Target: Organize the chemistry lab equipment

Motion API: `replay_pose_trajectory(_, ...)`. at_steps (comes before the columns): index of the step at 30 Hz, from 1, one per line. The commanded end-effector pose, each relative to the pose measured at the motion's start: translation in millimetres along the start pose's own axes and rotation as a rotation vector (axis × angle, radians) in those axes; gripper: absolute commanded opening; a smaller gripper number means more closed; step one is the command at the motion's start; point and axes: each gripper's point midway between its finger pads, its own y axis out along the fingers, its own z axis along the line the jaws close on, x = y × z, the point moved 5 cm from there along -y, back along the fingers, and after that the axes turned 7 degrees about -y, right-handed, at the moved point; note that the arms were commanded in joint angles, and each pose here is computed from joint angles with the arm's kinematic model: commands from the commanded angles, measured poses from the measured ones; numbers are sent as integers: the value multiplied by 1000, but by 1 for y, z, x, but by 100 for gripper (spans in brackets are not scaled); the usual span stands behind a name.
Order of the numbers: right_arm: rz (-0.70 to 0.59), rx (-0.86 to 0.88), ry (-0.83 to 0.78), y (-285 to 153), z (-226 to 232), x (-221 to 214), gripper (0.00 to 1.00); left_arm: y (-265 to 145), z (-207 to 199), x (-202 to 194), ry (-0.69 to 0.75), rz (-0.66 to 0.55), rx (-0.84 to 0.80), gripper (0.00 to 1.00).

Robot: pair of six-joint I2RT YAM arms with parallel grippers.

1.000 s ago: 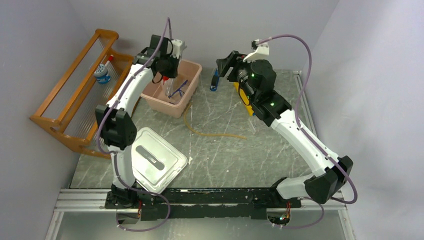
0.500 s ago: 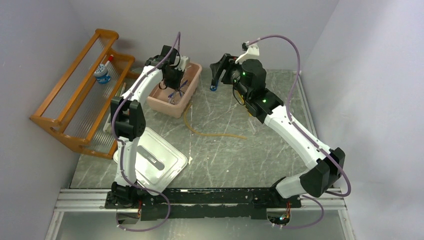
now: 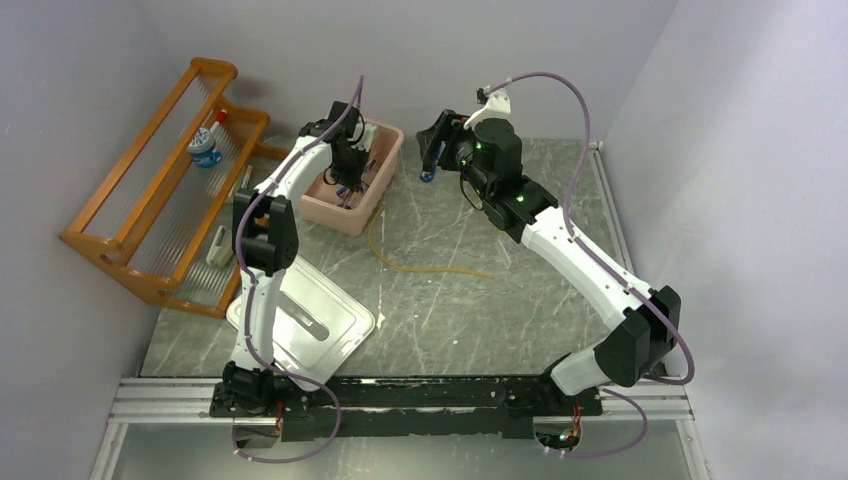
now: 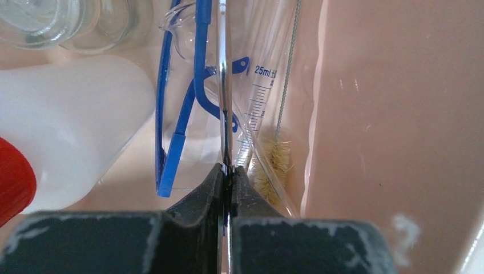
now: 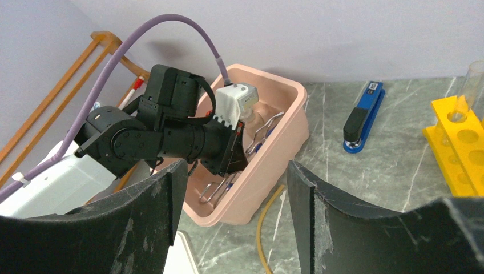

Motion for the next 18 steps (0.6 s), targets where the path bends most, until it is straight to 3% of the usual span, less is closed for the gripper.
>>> replay_pose_trajectory(1,-13,3,19,4,1,4,66,-5,-10,10,-23,-51,-41,5)
replay_pose_trajectory(5,-4,0,24,4,1,1,66,-6,-17,10,-21,-77,-92,7)
replay_pose_trajectory(11,2,-1,27,2,0,-1,66,-15,-15,14,-30,-105,-70,24)
replay_pose_trajectory(18,51,-48,-20,-1,-12,-17,67,-62,-21,38,-57,-216,-71,36)
